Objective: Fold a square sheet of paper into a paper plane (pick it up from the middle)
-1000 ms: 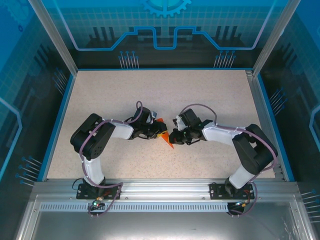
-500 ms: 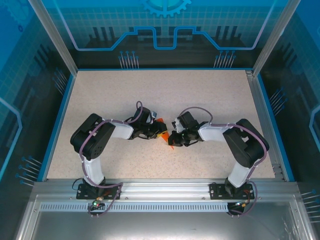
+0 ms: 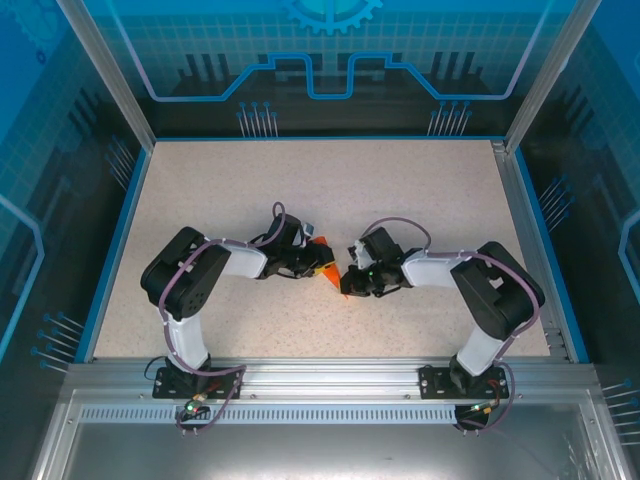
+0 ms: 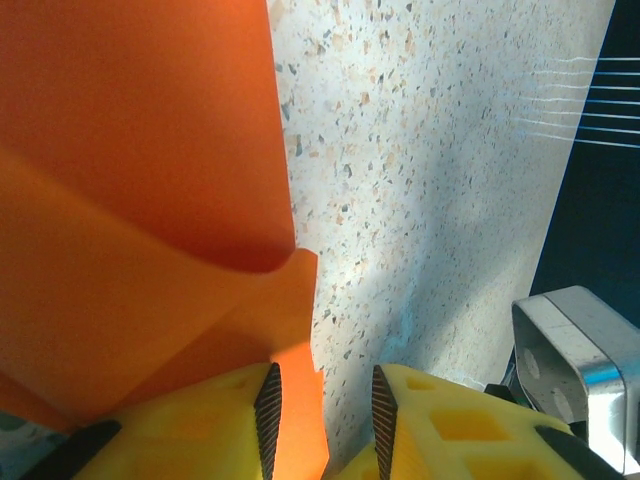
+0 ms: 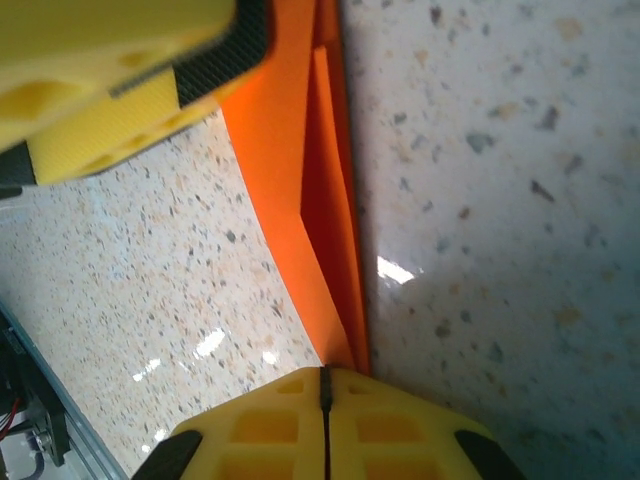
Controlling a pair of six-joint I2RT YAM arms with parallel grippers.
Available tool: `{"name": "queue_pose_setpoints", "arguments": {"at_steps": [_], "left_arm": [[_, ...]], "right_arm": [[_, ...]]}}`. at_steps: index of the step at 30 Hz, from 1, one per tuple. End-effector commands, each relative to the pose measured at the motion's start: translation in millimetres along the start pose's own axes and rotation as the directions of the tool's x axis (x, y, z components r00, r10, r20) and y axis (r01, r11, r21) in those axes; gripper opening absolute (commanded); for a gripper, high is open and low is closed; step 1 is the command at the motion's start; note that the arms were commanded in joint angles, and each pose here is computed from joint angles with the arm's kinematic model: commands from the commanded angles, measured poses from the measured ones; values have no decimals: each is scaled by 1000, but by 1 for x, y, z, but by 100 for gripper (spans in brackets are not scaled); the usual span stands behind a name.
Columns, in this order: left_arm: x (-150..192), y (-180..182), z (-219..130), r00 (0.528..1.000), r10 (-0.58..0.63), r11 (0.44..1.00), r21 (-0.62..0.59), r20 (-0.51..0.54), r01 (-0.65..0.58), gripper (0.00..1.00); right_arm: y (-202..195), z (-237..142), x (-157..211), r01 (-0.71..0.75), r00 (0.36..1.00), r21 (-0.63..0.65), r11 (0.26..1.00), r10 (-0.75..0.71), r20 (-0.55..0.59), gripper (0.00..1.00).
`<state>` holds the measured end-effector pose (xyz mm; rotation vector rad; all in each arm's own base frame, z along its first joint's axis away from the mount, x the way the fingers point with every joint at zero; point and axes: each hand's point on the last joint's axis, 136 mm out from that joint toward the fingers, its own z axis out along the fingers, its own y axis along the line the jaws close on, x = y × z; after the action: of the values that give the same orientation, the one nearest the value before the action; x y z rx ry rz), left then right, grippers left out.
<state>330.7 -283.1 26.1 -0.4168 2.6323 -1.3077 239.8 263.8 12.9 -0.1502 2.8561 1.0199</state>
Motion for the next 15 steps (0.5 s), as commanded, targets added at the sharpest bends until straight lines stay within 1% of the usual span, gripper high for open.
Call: {"name": "queue_pose_setpoints", "arguments": {"at_steps": [1, 5, 8, 11, 15], "left_arm": [[9, 41, 3, 998, -54, 991, -126, -30, 50, 34], [8, 41, 4, 998, -55, 991, -125, -33, 50, 34], [9, 40, 4, 998, -54, 991, -124, -35, 49, 34], [9, 40, 4, 998, -52, 991, -125, -38, 47, 34], [9, 40, 4, 998, -53, 991, -122, -40, 48, 34]], "right_arm": [[-24, -5, 33, -37, 994, 76, 996, 45, -97, 7], [-36, -6, 44, -41, 989, 131, 991, 59, -134, 8], [-41, -8, 48, -36, 989, 154, 987, 57, -136, 8], [-35, -12, 43, -27, 991, 142, 989, 45, -123, 8], [-13, -25, 26, 2, 998, 95, 995, 4, -65, 9]]}}
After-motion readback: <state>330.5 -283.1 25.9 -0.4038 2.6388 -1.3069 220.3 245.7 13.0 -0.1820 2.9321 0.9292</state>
